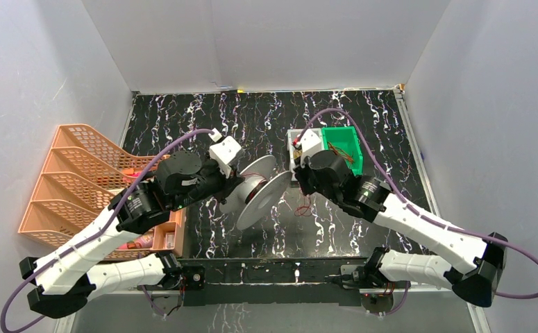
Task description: Wrap the cables
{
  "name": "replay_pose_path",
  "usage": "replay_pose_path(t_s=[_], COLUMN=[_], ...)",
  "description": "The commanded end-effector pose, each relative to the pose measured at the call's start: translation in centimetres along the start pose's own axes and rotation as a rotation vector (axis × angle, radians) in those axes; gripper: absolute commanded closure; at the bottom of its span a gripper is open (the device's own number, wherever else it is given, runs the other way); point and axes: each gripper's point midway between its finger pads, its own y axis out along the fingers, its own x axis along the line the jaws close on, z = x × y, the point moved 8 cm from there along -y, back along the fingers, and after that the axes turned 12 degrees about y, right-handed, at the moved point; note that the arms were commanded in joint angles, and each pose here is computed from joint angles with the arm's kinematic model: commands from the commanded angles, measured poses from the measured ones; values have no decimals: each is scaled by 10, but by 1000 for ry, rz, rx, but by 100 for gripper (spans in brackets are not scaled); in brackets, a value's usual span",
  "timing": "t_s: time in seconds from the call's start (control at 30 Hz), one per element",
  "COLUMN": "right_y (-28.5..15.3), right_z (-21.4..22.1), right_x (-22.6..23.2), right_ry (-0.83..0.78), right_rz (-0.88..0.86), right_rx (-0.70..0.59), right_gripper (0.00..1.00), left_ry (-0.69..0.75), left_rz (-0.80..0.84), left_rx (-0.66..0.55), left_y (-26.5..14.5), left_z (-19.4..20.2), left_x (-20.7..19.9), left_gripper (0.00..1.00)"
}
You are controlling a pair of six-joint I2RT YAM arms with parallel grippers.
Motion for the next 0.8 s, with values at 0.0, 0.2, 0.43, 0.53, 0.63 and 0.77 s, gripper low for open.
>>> replay_pose_path(t_s=[0.0, 0.2, 0.43, 0.53, 0.63, 0.77], right_y=[7, 22, 36, 42, 49, 55], right_z=[3, 32, 61, 66, 69, 68], right_x=[-8, -9, -4, -2, -1, -3], right_ry=[172, 281, 383, 411, 424, 431], right_rz=[-55, -123, -217, -243, -247, -222], right_rx=[-110, -105, -125, -135, -135, -146], right_gripper=[99, 92, 78, 71, 66, 62], left_ry=[-26, -46, -63, -70, -75, -78], left_rz=[95, 131, 158, 172, 184, 178], left_rx=[-105, -133, -176, -189, -203, -220], left_y=[-27, -30, -36, -38, -42, -46], left_z=[-22, -32, -43, -47, -50, -54], left_x=[-5, -7, -9, -9, -10, -9], left_gripper=[100, 100, 100, 100, 100, 100])
